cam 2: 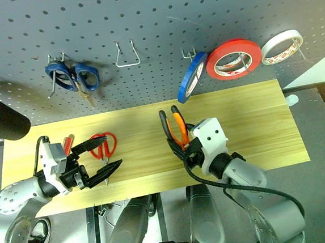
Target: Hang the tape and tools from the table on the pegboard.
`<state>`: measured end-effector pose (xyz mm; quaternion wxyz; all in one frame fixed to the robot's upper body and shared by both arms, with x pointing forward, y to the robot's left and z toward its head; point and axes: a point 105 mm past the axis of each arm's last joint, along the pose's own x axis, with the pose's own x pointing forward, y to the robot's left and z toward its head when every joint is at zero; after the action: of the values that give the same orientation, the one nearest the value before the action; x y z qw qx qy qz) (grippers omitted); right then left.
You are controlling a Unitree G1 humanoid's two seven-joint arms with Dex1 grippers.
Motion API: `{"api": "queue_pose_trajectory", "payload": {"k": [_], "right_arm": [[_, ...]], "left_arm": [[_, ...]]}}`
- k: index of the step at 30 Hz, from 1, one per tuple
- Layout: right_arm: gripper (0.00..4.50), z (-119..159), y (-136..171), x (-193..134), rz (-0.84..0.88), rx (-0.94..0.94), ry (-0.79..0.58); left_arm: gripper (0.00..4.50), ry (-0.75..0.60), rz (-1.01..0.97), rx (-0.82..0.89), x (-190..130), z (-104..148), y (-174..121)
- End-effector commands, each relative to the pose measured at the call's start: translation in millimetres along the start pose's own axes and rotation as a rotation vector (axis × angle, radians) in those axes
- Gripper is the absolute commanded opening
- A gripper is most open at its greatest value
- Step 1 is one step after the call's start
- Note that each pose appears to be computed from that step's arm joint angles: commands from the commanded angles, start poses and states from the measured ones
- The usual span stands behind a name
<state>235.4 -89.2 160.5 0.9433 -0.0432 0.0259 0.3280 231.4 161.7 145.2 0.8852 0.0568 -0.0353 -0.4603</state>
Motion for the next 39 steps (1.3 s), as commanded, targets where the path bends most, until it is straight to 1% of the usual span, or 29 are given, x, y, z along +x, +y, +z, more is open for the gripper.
{"api": "queue_pose_trajectory", "payload": {"k": [1,8,11,13,18,22,24,29,33,35,39], "right_arm": [[2.93,24,13,-10,0.067,-0.012,-0.11],[2.93,51,26,-19,0.2,0.011,-0.265],[2.93,59,29,-23,0.238,0.018,-0.299],[2.93,64,30,-24,0.251,0.01,-0.311],[2.93,68,24,-22,0.228,-0.011,-0.308],[2.93,66,17,-18,0.216,-0.032,-0.293],[2.93,66,12,-16,0.212,-0.046,-0.292],[2.93,74,0,-12,0.201,-0.091,-0.319],[2.93,77,-8,-10,0.189,-0.111,-0.333],[2.93,86,-14,-6,0.162,-0.133,-0.365],[2.93,108,-26,3,0.099,-0.162,-0.448]], "left_arm": [[4.46,-0.02,-0.02,0.013,2,2,-2],[4.46,-0.036,-0.021,0.014,4,2,2],[4.46,-0.061,-0.017,0.015,5,5,2],[4.46,-0.1,-0.005,0.009,6,11,4],[4.46,-0.27,0.046,-0.022,3,30,6],[4.46,-0.331,0.05,-0.032,-1,35,1],[4.46,-0.329,0.04,-0.034,-4,37,-2],[4.46,-0.323,0.045,-0.02,-22,59,0],[4.46,-0.307,0.059,-0.003,-30,69,2],[4.46,-0.297,0.069,0.016,-35,75,5],[4.46,-0.287,0.085,0.037,-40,77,12]]}}
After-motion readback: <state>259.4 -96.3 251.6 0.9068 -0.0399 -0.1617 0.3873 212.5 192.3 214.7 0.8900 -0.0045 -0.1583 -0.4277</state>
